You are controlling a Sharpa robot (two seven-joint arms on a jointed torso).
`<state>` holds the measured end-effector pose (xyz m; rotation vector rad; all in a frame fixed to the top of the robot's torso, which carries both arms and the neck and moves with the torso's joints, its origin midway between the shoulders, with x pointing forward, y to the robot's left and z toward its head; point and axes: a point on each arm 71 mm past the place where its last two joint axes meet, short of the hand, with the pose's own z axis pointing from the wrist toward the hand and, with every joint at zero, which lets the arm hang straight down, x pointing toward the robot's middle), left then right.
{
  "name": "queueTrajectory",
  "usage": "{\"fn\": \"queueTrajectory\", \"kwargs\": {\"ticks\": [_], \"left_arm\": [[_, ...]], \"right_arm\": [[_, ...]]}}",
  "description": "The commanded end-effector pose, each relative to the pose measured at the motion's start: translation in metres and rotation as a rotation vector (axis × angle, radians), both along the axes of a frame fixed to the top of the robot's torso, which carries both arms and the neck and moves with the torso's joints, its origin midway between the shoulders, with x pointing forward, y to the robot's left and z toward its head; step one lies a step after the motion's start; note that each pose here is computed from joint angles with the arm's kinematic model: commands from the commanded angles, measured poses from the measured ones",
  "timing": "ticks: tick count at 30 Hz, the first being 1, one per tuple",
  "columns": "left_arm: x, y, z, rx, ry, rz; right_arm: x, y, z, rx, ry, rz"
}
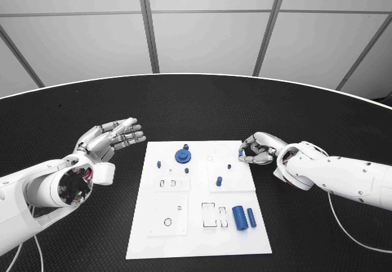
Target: Assemble the parts on the task board
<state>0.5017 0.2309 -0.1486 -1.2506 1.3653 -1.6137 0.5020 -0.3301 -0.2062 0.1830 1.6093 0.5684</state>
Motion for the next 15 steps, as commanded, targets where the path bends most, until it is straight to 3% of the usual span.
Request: {"fn": "queueTrajectory", "kwargs": {"ticks": [1, 9, 15], "left_arm": [[-0.0001, 0.0, 0.0, 0.0, 0.0, 0.0], [-0.0002, 0.001, 0.0, 0.001, 0.001, 0.002], [0.0017, 0.002, -0.0004, 0.002, 0.0, 0.006]], "right_arm": [[0.0, 0.0, 0.001, 0.002, -0.009, -0.007], [-0.003, 0.002, 0.004, 0.012, -0.03, -0.021], [-0.015, 0.014, 0.01, 0.039, -0.038, 0.0]]}}
